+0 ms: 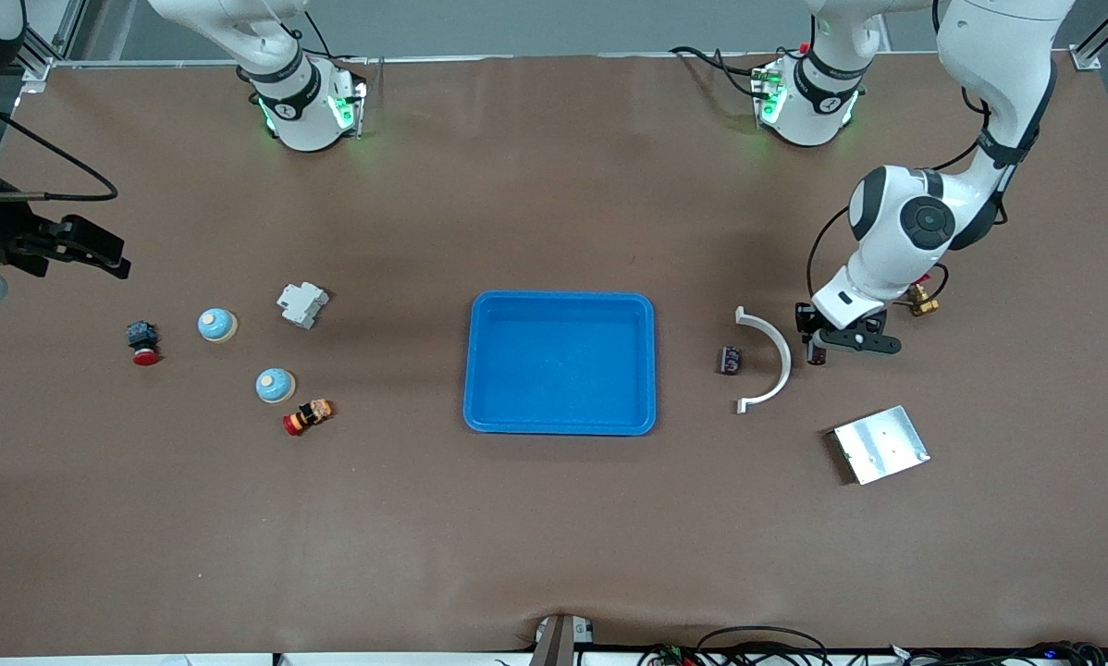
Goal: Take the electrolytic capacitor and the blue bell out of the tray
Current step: 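Carry the capacitor with the left gripper beside the white arc and lower it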
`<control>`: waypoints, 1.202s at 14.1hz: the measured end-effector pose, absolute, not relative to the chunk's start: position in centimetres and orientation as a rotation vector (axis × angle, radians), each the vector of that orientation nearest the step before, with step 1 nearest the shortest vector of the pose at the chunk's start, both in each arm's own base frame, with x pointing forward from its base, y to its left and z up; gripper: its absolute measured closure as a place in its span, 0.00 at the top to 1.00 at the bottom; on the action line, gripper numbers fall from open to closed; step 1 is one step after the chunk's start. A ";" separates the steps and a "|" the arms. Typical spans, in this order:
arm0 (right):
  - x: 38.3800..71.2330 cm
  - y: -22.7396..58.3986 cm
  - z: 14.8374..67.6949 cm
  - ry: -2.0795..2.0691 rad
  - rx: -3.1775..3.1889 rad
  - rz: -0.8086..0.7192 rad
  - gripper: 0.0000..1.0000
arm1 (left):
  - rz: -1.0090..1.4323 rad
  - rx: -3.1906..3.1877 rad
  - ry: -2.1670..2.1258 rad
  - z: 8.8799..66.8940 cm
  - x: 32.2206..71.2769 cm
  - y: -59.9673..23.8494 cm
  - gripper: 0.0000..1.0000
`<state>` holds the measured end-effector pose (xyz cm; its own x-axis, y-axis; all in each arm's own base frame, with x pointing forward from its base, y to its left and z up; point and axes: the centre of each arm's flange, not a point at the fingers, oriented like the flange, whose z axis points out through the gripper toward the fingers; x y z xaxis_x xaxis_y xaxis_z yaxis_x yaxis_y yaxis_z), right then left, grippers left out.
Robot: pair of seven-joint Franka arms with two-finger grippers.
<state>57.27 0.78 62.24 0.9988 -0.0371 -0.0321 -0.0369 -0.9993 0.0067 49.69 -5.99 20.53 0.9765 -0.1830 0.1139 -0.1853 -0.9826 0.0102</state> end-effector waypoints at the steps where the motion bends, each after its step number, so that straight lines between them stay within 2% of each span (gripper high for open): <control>1: 57.3 0.8 62.2 -0.058 3.134 -0.051 1.00 | 0.179 3.102 -0.296 20.5 50.0 -5.6 0.34; 15: 57.3 0.2 62.6 -0.053 3.134 -0.041 1.00 | 0.129 3.090 -0.298 17.7 51.4 -4.2 0.34; 16: 57.3 0.1 62.7 -0.056 3.134 -0.039 1.00 | 0.128 3.090 -0.297 17.6 51.4 -4.2 0.39; 17: 57.3 -0.1 62.7 -0.061 3.134 -0.036 1.00 | 0.126 3.089 -0.298 17.5 51.5 -4.3 0.49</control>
<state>57.28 -0.05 62.74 0.9990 -0.0391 -0.0231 -0.0389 -0.9992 0.0077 51.45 -4.26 17.47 0.9783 -0.1895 0.0839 -0.1924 -0.9809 0.0279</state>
